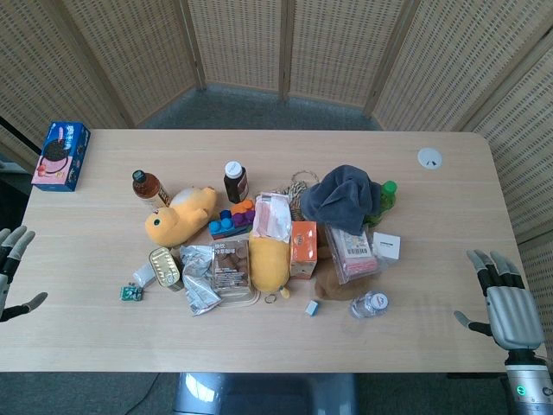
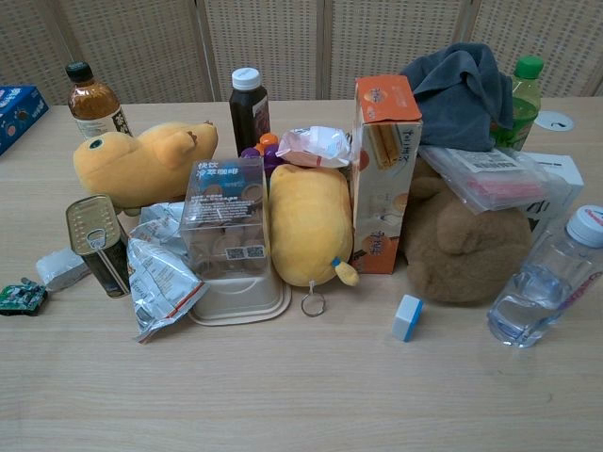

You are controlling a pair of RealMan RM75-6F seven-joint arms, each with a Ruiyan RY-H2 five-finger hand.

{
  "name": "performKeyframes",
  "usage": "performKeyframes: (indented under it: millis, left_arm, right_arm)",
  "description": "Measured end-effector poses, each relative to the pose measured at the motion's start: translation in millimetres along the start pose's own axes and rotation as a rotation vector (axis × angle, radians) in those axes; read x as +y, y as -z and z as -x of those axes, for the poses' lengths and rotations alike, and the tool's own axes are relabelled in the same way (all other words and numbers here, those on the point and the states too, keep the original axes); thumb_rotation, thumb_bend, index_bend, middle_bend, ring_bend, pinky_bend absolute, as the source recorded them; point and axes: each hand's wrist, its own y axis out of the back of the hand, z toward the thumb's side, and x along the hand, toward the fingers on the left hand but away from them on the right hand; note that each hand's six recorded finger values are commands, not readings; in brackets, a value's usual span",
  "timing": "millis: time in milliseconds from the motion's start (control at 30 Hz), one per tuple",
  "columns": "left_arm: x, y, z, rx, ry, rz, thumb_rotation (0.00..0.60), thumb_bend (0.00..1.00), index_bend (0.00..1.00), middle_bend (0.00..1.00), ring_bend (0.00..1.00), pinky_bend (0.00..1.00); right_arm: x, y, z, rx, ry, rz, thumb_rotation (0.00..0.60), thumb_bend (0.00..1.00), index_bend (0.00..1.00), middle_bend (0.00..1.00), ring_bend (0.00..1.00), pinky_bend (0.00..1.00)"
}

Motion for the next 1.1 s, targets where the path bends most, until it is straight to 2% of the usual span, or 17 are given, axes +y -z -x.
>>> performKeyframes:
  millis: [233, 367, 567, 700, 900, 1100]
  left_arm:
    - [-6, -5, 1, -0.029, 0.027, -0.007, 0.6, 0.0, 0.0, 0.0, 0.0, 0.0]
    - [-13, -12, -3, -0.086, 0.059, -0.022, 0.6, 0.0, 0.0, 0.0, 0.0, 0.0]
    - [-30, -35, -31, -0.267, 0.151, -0.137, 0.6, 0.0, 0.0, 0.0, 0.0, 0.0]
    - [-38, -66, -56, -0.419, 0.181, -0.227, 0.6, 0.0, 0.0, 0.0, 0.0, 0.0]
    - [-59, -107, -80, -0.55, 0.234, -0.302, 0.6, 0.0, 0.0, 0.0, 0.0, 0.0]
    - [-84, -144, -89, -0.634, 0.275, -0.322, 0.6, 0.0, 0.0, 0.0, 0.0, 0.0]
  right_arm:
    - [-1, 0, 0, -0.003, -0.001, -0.002, 0.597, 0.0, 0.0, 0.0, 0.0, 0.0]
    - [0, 2, 1, -0.011, 0.003, -0.006, 0.6, 0.0, 0.0, 0.0, 0.0, 0.0]
    - [0, 2, 1, -0.014, 0.002, -0.002, 0.6, 0.0, 0.0, 0.0, 0.0, 0.0]
    - [2, 3, 1, -0.016, 0.01, 0.003, 0.599, 0.0, 0.0, 0.0, 0.0, 0.0]
    - [7, 5, 1, -0.021, 0.018, 0.015, 0.6, 0.0, 0.0, 0.0, 0.0, 0.0]
    - [12, 8, 1, -0.027, 0.027, 0.033, 0.6, 0.0, 0.0, 0.0, 0.0, 0.0]
